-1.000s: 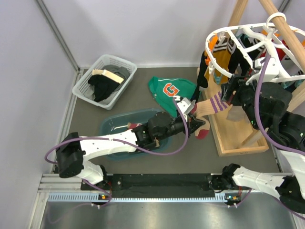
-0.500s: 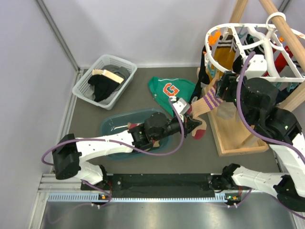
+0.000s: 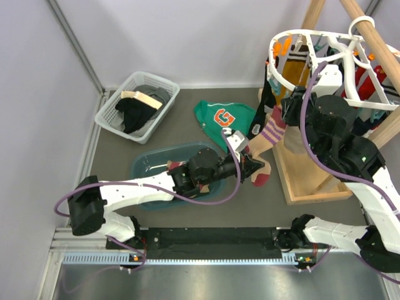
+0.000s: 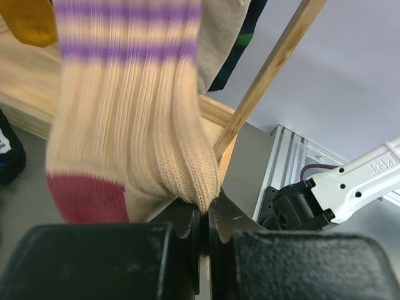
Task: Remove the socks clipped to the hanger
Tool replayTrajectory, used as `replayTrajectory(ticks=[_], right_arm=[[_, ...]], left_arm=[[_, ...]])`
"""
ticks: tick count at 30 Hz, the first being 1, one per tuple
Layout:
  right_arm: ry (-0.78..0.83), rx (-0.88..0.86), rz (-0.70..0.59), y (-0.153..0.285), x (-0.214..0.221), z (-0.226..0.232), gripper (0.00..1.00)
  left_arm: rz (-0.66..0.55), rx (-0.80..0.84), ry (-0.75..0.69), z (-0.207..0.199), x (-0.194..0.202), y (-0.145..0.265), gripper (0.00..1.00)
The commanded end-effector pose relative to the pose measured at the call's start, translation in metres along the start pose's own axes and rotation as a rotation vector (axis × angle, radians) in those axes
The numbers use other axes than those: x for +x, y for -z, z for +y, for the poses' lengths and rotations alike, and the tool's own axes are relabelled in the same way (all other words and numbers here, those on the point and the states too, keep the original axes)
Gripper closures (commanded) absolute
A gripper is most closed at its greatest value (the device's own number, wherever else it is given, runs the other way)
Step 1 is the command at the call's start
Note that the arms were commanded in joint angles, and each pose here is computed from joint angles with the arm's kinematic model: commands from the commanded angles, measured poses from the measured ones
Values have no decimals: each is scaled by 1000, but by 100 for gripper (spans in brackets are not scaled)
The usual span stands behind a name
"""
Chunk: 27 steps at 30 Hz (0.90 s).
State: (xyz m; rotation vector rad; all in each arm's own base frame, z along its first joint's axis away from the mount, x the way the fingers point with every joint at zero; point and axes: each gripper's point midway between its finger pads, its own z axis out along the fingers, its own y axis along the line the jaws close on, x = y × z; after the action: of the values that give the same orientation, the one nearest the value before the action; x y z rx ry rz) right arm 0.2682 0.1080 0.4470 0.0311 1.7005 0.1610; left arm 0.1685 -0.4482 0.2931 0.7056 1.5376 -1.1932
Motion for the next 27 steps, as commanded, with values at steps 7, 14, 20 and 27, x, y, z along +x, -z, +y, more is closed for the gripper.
replayTrajectory(ticks=[7, 14, 20, 27], right_arm=[[-81, 5, -106, 8, -31, -6, 84], [-88, -21, -90, 10, -27, -2, 82], [-90, -24, -91, 9, -25, -1, 81], [-88, -38, -81, 7, -22, 2, 80]], left_arm=[[-87, -100, -4, 14, -27, 27, 100], [-60, -419, 22, 67, -21, 87, 100], [2, -719, 114, 114, 14, 159, 100], [23, -931, 245, 147, 72, 214, 92]])
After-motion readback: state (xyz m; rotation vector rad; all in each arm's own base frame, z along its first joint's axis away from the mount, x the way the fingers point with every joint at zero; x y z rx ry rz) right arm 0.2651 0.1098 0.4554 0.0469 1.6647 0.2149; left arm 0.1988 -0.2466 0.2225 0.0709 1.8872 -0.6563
